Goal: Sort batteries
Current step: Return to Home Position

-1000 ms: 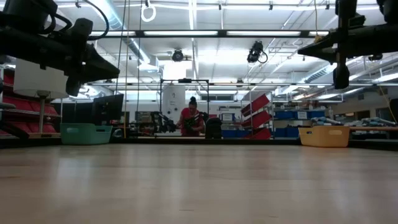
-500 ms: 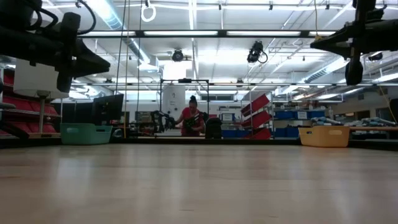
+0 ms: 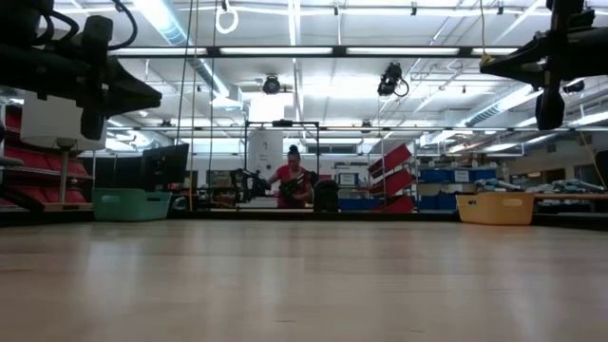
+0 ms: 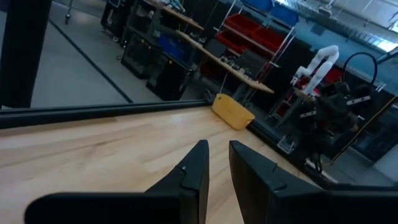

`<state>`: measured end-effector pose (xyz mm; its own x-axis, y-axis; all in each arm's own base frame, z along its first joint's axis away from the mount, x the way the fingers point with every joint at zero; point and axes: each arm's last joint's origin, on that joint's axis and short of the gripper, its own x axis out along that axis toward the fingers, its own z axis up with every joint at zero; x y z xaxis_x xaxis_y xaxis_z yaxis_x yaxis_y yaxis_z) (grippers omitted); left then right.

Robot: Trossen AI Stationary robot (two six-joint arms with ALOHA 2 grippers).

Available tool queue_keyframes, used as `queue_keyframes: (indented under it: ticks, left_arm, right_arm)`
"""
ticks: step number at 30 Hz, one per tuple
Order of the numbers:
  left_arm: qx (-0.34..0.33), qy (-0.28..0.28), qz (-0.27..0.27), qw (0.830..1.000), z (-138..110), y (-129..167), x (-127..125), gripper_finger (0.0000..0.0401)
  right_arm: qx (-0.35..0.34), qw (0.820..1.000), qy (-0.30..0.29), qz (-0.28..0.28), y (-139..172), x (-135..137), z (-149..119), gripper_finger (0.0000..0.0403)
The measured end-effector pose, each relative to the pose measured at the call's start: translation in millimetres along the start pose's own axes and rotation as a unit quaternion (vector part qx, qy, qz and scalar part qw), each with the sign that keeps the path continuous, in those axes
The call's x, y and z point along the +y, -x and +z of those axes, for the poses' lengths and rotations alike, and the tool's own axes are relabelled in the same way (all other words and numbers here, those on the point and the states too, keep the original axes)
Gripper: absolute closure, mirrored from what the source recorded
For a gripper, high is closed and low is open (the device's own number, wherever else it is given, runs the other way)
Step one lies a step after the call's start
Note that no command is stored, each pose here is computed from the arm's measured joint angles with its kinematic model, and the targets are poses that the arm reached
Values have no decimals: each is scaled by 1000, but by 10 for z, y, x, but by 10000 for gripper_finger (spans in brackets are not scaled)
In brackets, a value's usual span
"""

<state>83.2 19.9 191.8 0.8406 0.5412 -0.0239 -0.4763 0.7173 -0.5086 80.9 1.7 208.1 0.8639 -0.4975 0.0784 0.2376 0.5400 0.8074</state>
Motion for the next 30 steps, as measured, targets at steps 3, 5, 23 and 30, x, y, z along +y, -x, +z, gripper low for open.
queue_keyframes:
  ticks: [3,5,23,30]
  left_arm:
    - [1,-2,0,1000,-1,0,0,327]
    - [6,-11,2,1000,-11,0,6,327]
    - [55,-121,48,990,-169,-59,80,327]
    - [-39,-219,-14,975,27,-64,-57,327]
  right_arm:
    - [-1,1000,-10,-3,5,11,-12,393]
    - [-2,1000,-11,-11,3,9,-28,393]
    - [29,992,99,-72,-154,0,-276,392]
    - [97,991,94,15,-118,62,-254,395]
